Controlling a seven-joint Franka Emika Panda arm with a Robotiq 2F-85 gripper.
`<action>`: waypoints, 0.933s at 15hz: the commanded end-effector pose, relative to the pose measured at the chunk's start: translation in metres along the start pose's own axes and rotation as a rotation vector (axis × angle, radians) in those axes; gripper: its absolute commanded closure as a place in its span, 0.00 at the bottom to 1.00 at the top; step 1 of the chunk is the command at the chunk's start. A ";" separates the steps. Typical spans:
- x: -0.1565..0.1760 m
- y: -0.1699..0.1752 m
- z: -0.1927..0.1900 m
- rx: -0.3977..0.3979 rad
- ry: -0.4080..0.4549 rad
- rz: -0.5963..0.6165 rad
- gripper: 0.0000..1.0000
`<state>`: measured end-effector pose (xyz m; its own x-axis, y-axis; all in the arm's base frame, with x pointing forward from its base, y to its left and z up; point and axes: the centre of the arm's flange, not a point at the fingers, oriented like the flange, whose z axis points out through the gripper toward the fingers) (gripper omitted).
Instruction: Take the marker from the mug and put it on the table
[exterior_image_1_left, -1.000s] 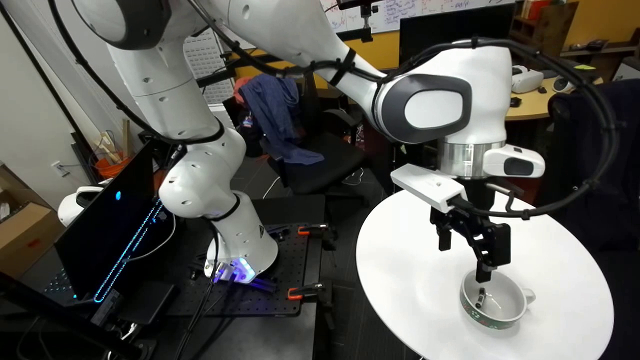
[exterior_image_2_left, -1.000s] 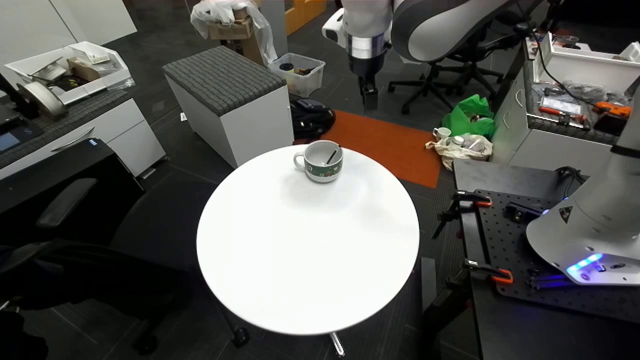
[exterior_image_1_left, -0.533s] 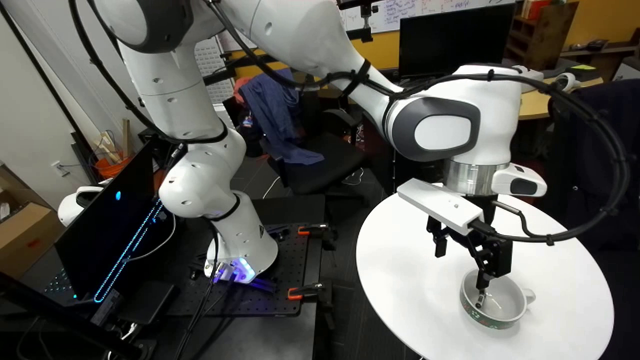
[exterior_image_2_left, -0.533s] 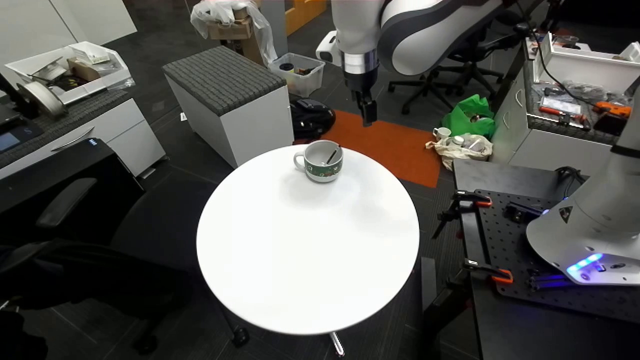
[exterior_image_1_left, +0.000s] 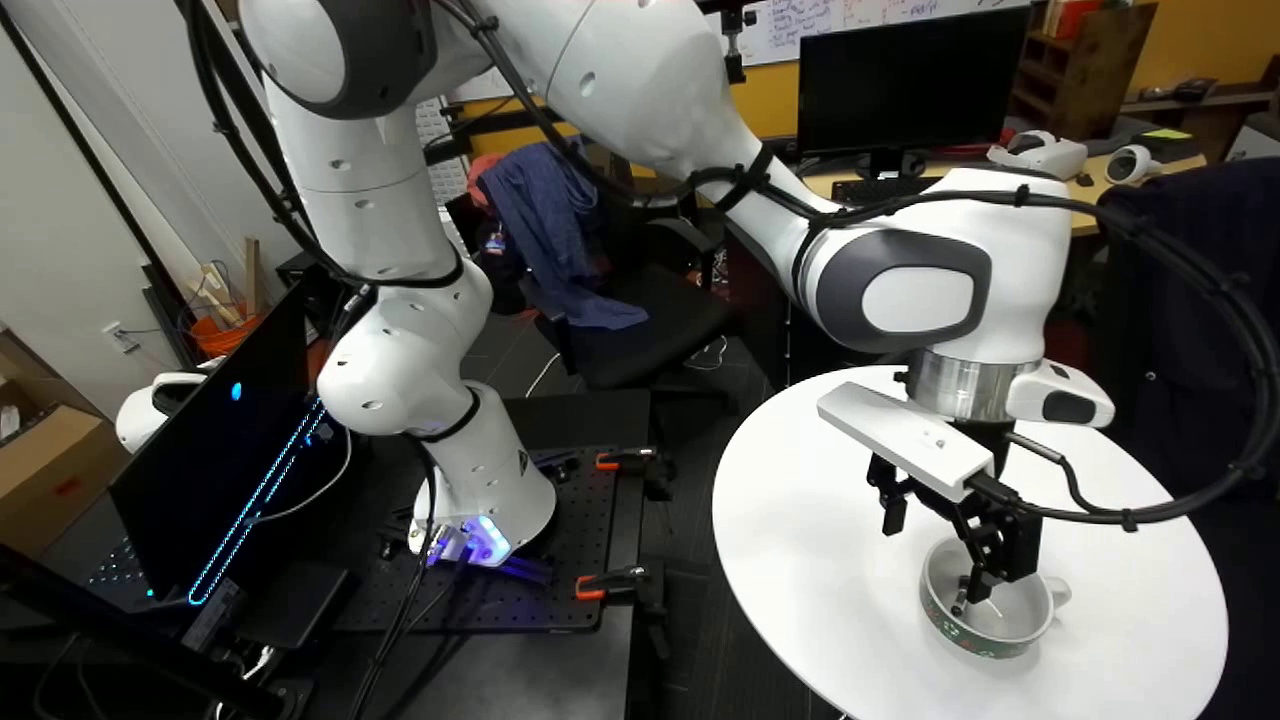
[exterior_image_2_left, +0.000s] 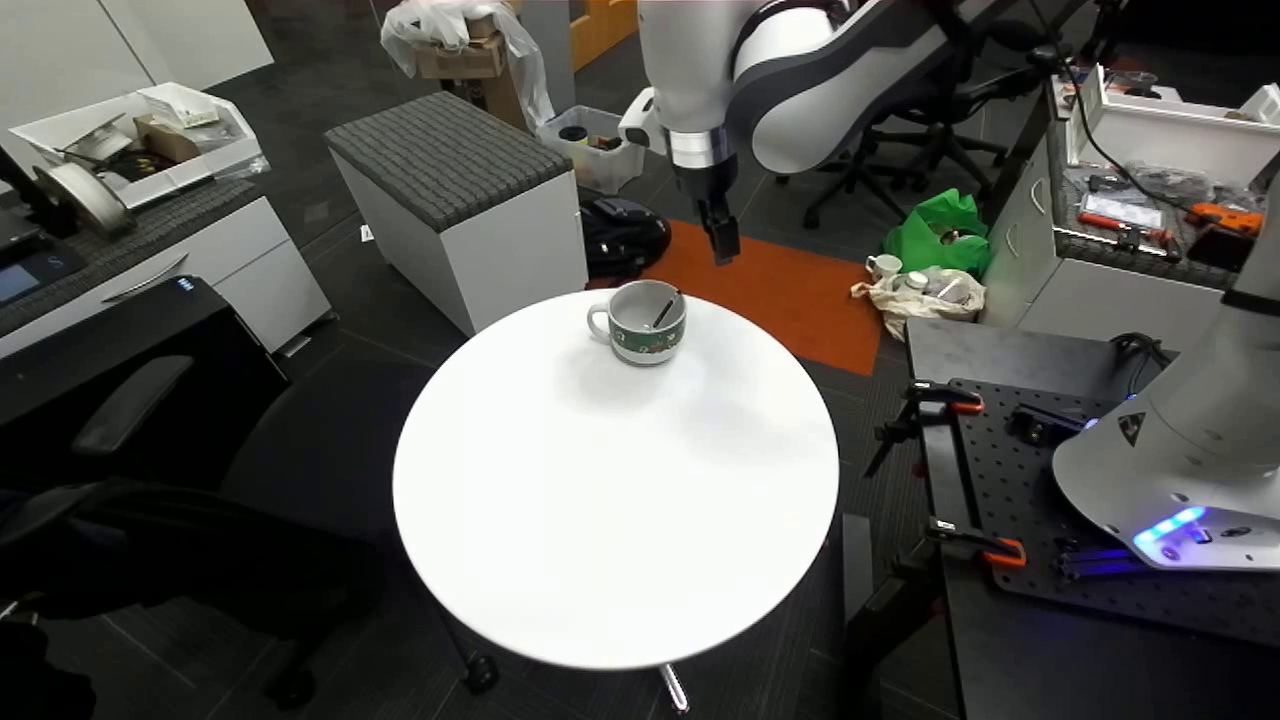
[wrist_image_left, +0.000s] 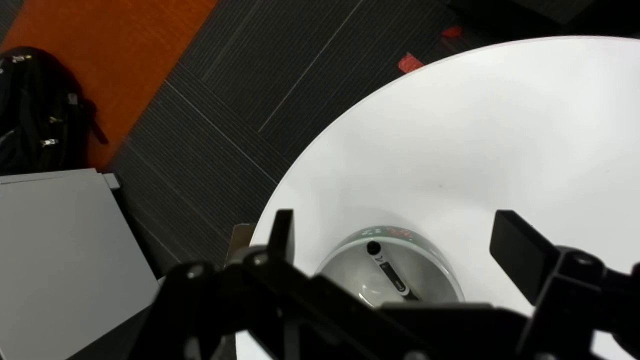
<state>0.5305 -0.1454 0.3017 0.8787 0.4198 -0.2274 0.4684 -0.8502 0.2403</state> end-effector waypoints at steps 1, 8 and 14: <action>-0.001 0.000 -0.001 -0.006 0.018 0.007 0.00; 0.017 0.004 0.009 0.020 0.104 0.031 0.00; 0.030 0.009 0.028 0.080 0.089 0.051 0.00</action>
<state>0.5444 -0.1425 0.2766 0.9081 0.3934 -0.1433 0.4158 -0.8874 0.1988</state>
